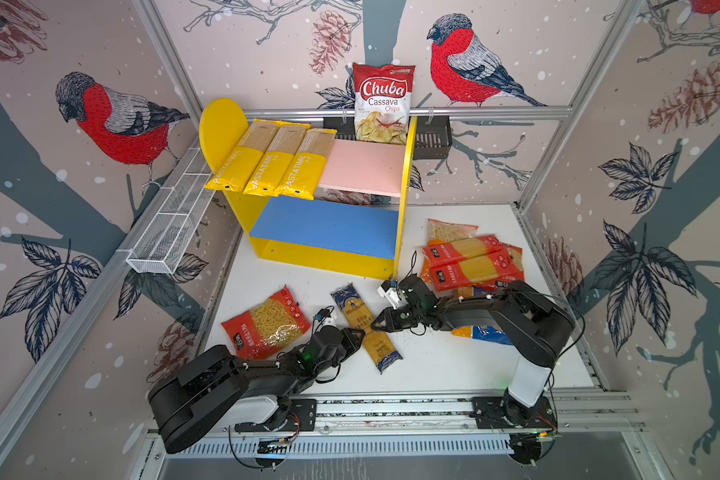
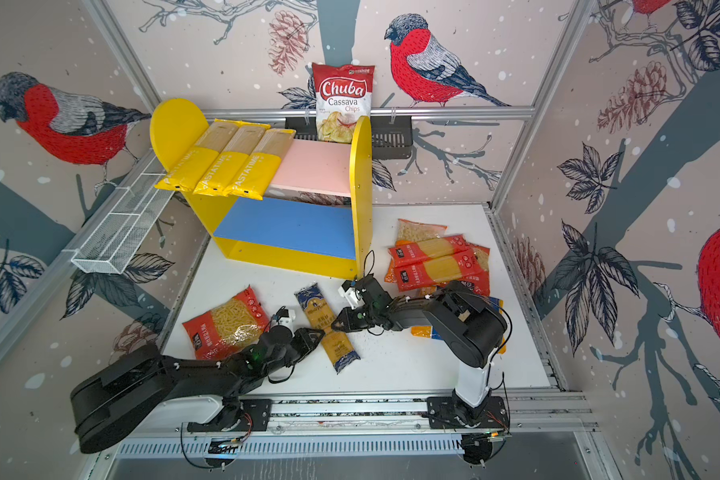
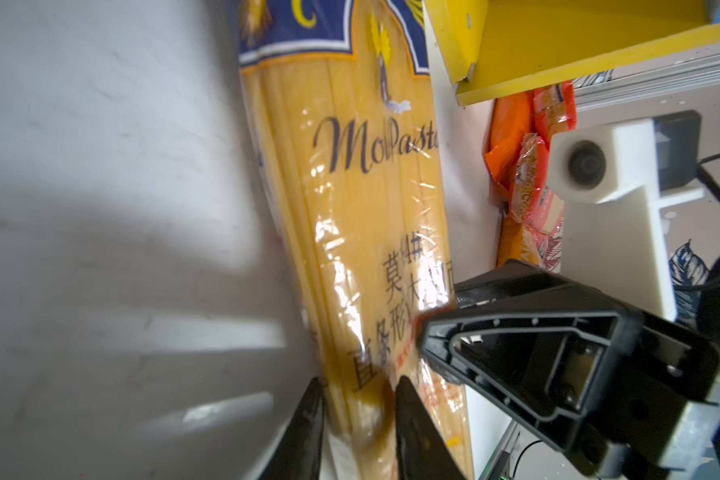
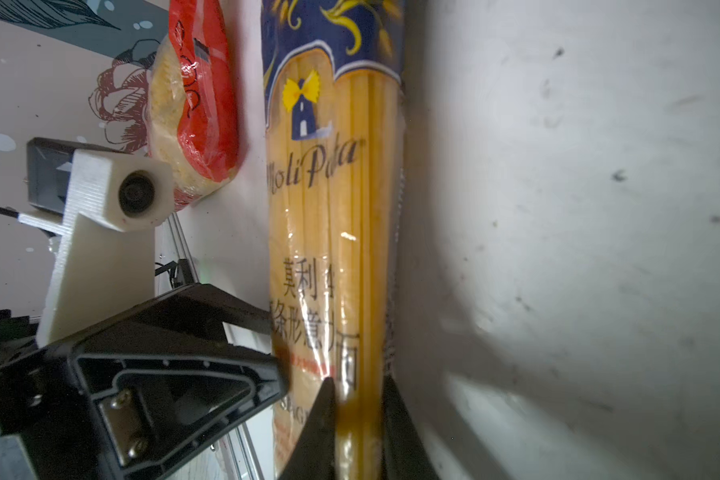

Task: Place and organize the pasta boxes and bags onto the shelf
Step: 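Grasp the pack's near end with the left gripper while the right holds its far end, then raise the blue-labelled pack upright with both grippers in front of the shelf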

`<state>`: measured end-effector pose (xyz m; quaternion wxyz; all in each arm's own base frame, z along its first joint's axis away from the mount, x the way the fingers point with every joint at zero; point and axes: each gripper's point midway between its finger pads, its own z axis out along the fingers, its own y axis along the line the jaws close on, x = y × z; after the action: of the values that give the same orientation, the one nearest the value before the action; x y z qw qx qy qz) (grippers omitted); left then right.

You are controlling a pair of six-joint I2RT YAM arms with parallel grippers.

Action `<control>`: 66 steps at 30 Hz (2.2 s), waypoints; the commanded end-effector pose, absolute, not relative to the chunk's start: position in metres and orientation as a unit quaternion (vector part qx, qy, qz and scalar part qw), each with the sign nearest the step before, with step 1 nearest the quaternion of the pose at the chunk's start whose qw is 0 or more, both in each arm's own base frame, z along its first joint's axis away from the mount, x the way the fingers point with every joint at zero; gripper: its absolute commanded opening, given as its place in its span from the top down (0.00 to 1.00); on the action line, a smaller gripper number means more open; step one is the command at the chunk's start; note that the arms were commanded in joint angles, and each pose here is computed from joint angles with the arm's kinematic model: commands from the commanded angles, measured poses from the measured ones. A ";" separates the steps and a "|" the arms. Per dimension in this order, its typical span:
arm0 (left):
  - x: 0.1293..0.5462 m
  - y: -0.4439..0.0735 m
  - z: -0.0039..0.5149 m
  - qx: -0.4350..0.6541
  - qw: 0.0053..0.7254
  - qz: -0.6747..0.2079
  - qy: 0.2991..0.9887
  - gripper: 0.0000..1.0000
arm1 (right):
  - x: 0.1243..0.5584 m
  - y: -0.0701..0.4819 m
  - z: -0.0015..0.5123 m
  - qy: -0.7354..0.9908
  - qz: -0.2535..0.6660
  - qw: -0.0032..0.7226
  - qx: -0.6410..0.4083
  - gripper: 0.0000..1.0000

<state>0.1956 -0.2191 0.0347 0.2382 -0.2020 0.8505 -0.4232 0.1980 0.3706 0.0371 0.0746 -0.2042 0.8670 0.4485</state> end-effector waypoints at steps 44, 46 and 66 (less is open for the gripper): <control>0.239 -0.214 0.279 -0.007 0.499 -0.568 0.655 0.14 | 0.199 0.340 0.307 0.663 0.576 0.398 -0.264 1.00; 0.240 -0.215 0.282 -0.002 0.501 -0.571 0.650 0.14 | 0.196 0.340 0.313 0.654 0.585 0.399 -0.266 1.00; 0.235 -0.240 0.333 0.077 0.513 -0.619 0.590 0.40 | 0.179 0.346 0.345 0.599 0.639 0.403 -0.267 1.00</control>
<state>0.2435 -0.2384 0.3087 0.4923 0.0442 0.6271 -0.6020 0.1861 0.3475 0.3031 0.3587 -0.2525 0.6673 0.6020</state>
